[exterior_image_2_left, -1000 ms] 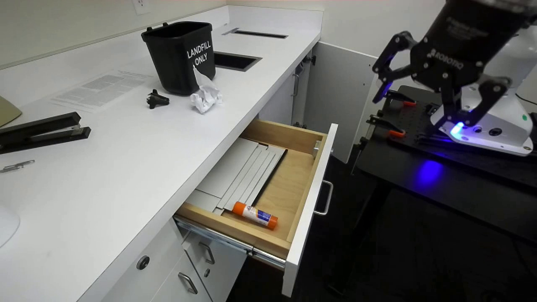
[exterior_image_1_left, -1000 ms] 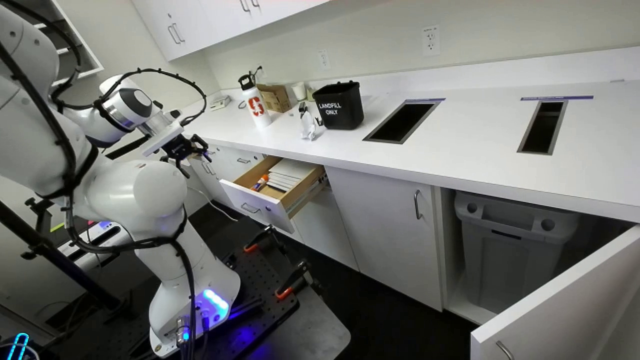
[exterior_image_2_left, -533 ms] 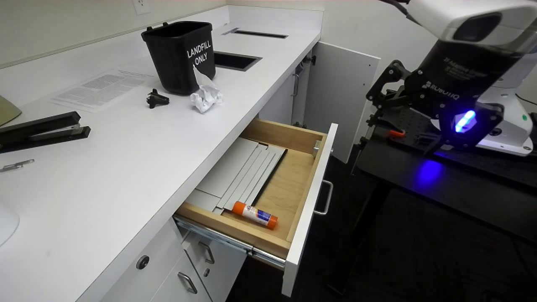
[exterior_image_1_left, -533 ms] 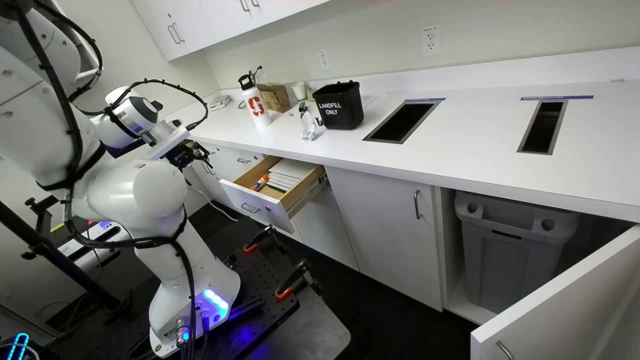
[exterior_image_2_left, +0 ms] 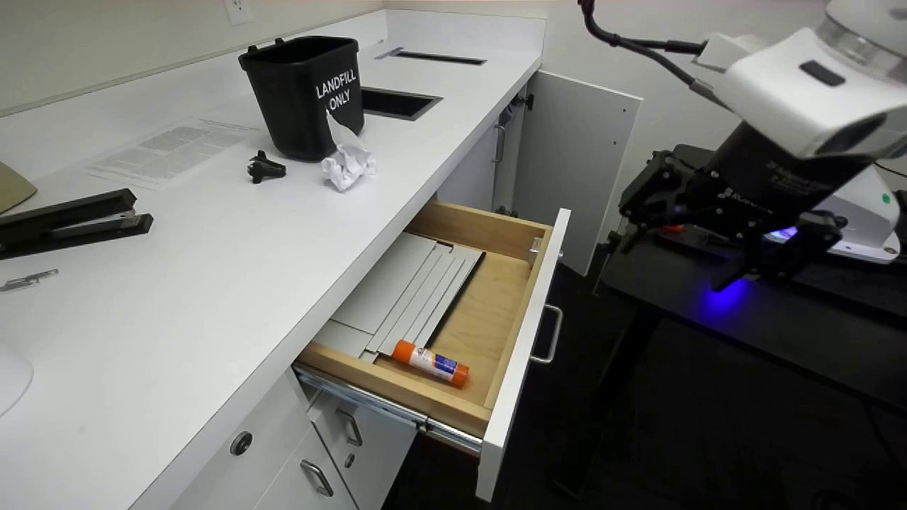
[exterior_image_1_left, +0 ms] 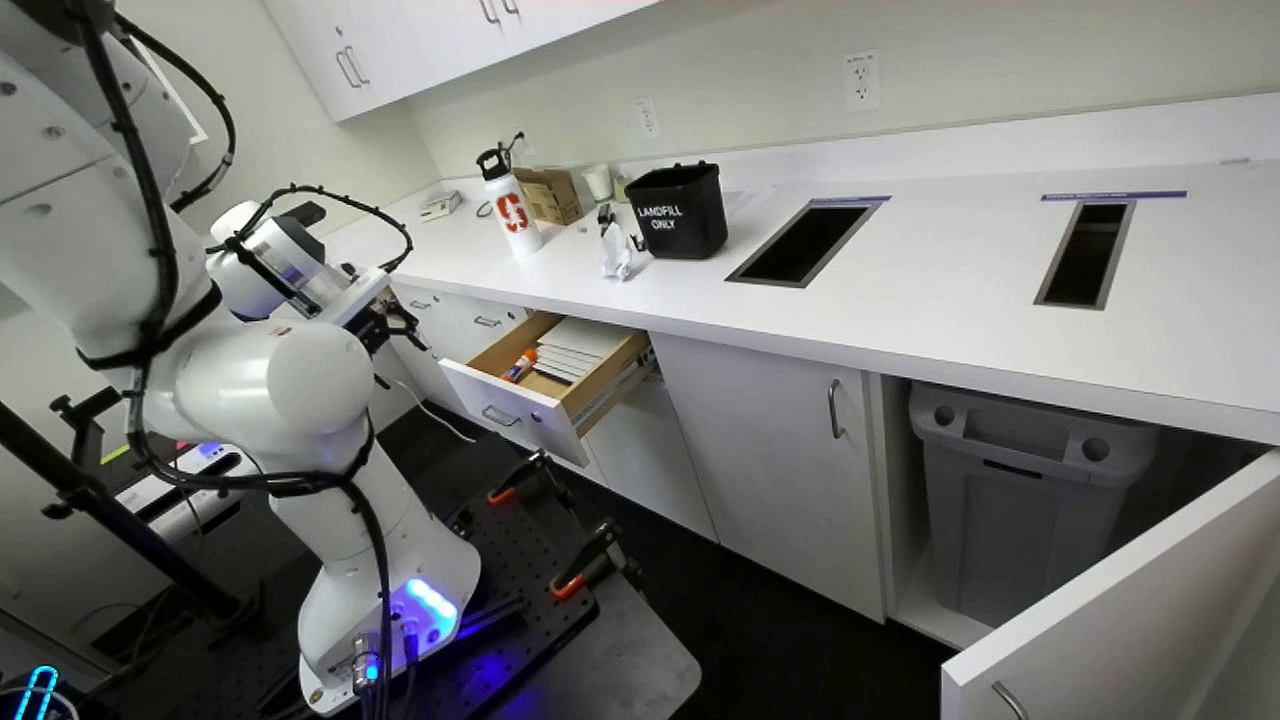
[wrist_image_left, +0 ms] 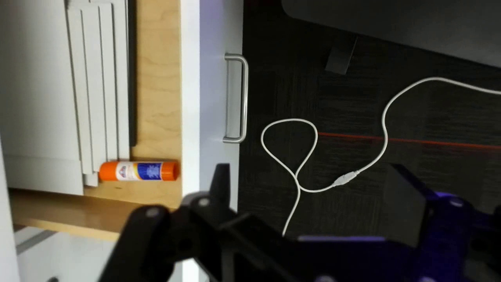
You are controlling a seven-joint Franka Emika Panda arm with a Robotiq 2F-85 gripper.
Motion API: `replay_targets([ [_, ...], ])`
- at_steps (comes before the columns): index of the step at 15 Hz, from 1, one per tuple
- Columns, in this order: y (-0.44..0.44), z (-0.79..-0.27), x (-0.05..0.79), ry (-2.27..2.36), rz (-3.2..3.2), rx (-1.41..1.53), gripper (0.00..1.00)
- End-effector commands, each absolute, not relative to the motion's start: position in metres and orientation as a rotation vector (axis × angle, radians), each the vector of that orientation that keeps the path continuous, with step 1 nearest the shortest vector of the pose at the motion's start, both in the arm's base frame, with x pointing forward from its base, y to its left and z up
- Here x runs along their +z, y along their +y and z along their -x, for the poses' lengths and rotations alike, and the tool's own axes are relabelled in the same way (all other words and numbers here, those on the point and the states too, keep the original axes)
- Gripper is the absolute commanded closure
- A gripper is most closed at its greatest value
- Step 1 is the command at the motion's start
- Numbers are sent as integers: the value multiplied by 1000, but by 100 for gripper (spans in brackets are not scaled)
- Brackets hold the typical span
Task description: Close the drawer
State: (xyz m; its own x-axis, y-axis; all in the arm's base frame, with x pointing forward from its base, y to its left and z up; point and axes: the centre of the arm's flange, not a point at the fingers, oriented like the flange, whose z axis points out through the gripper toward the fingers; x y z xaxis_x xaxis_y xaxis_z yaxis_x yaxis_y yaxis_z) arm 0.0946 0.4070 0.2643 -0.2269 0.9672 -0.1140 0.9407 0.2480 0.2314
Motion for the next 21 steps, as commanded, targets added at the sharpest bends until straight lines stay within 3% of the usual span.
replay_targets([
  [1, 417, -88, 212, 2470, -1549, 147, 0],
  [8, 403, -77, 216, 2487, -1503, 100, 0],
  [9, 401, -76, 214, 2455, -1455, 80, 25],
  [10, 402, -76, 210, 2462, -1385, 73, 26],
  [19, 420, -83, 173, 2679, -657, 136, 95],
  [21, 425, -94, 161, 2722, -501, 112, 100],
])
